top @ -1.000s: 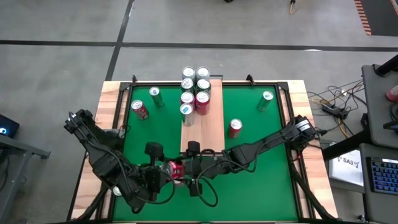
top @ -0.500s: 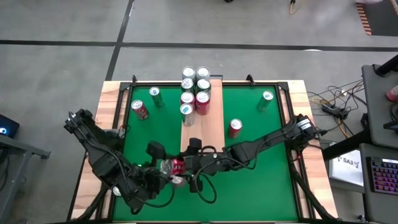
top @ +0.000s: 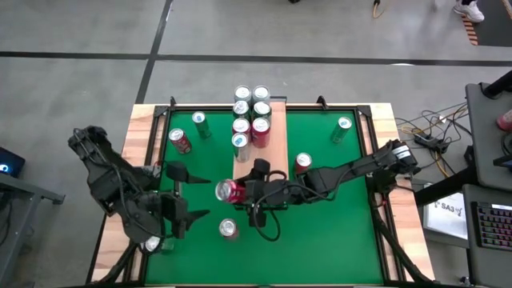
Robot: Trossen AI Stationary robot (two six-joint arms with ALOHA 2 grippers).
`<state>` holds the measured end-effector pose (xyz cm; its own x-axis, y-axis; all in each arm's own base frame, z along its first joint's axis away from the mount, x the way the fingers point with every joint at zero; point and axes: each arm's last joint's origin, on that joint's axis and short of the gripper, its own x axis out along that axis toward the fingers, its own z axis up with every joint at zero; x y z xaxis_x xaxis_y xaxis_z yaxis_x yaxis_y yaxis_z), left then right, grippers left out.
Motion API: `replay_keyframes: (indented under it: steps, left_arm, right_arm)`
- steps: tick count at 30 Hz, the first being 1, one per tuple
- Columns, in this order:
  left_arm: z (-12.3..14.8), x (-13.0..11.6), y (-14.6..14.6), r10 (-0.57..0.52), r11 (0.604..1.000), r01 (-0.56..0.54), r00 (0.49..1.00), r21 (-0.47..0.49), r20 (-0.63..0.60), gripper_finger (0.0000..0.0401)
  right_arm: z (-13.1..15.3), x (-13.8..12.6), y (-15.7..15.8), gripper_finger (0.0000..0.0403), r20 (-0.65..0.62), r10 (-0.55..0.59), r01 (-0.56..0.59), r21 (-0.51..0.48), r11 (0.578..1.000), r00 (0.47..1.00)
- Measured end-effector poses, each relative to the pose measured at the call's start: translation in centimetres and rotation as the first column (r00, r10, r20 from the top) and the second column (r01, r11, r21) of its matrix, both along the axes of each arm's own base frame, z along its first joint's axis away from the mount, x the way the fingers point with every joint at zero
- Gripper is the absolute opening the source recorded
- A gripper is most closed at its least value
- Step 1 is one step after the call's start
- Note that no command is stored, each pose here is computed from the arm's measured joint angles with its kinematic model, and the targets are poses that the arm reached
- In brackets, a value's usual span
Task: Place canned beverage on shelf
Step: Put the red can on the shelf
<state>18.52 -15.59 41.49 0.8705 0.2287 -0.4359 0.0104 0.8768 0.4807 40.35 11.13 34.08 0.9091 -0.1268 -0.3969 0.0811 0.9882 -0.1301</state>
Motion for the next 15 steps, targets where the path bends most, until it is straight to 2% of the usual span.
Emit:
replay_keyframes:
  steps: [6, 10, 15]
  left_arm:
    - [-3.3, -1.0, 1.1, -0.001, 1.000, 0.002, 0.995, -0.010, 0.096, 0.0368]
    - [-5.3, -1.6, 1.7, -0.049, 0.999, 0.049, 0.981, 0.005, 0.188, 0.0368]
    - [-7.0, -2.8, 2.9, -0.092, 0.996, 0.092, 0.940, 0.013, 0.329, 0.0368]
  right_arm:
    - [-1.1, -1.1, -1.1, 0.0289, 0.010, -0.096, 0.096, -0.005, 0.995, 0.995]
    - [-1.8, -1.7, -1.4, 0.0289, 0.101, -0.121, 0.118, 0.038, 0.992, 0.987]
    - [-4.5, -2.6, -2.1, 0.0289, 0.181, -0.140, 0.128, 0.074, 0.989, 0.973]
